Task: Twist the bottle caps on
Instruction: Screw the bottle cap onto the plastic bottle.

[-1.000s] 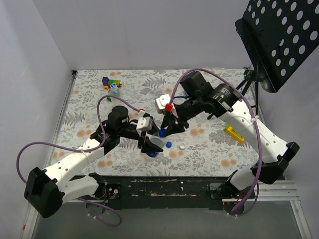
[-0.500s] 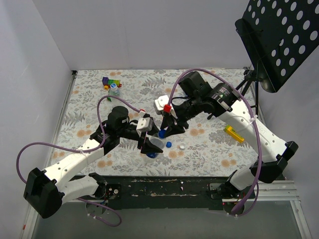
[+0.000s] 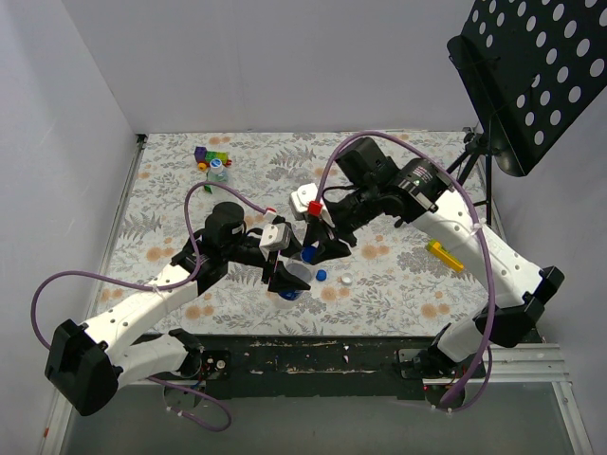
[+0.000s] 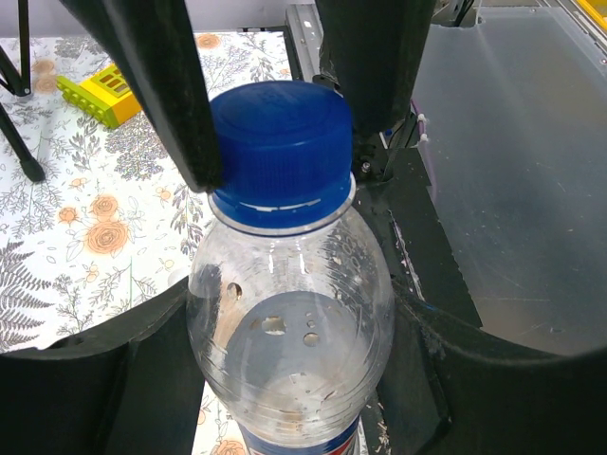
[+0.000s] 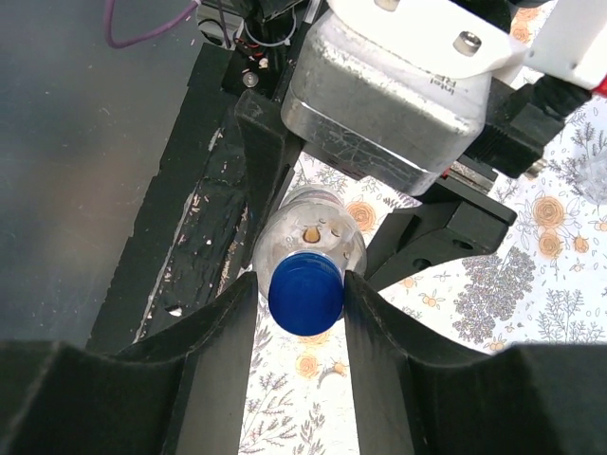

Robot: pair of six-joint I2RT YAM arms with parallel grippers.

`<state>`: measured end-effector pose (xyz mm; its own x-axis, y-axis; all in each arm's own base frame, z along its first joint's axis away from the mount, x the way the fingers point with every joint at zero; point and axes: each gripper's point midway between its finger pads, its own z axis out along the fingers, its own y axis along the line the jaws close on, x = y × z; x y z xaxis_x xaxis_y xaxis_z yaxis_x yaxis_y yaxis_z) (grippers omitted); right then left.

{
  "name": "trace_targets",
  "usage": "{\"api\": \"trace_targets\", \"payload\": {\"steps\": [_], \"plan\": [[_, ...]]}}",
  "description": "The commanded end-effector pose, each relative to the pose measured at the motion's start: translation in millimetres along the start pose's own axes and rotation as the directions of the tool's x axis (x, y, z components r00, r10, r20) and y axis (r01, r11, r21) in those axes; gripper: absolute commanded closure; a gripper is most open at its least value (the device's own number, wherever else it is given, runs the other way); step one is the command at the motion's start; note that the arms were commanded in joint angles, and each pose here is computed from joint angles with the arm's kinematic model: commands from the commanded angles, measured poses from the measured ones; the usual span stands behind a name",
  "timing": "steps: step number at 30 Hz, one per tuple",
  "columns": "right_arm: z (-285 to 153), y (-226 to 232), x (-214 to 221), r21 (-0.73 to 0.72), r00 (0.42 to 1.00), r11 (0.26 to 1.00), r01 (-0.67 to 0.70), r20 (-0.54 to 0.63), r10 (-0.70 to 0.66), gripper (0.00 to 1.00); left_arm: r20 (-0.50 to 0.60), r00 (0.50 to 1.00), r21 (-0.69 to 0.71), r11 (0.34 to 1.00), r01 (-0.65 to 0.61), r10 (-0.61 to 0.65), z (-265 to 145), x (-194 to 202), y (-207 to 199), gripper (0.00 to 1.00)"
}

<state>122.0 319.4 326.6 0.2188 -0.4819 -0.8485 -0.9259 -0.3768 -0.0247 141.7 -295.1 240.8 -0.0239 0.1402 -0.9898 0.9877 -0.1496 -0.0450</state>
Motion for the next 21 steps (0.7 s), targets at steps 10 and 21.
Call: {"api": "trace_targets", "payload": {"steps": [10,21], "plan": [[2.9,2.8,-4.7,0.004,0.998,0.998,-0.056,-0.008,0.056,0.85,0.034,0.996,-0.099,0.992,-0.080,0.084,-6.2,-23.5,14.0,1.00],[6.5,-54.1,8.2,0.358,0.891,0.821,-0.445,0.089,0.445,0.99,-0.048,0.984,-0.511,0.842,-0.170,0.169,-34.0,-20.3,74.7,1.00]]}}
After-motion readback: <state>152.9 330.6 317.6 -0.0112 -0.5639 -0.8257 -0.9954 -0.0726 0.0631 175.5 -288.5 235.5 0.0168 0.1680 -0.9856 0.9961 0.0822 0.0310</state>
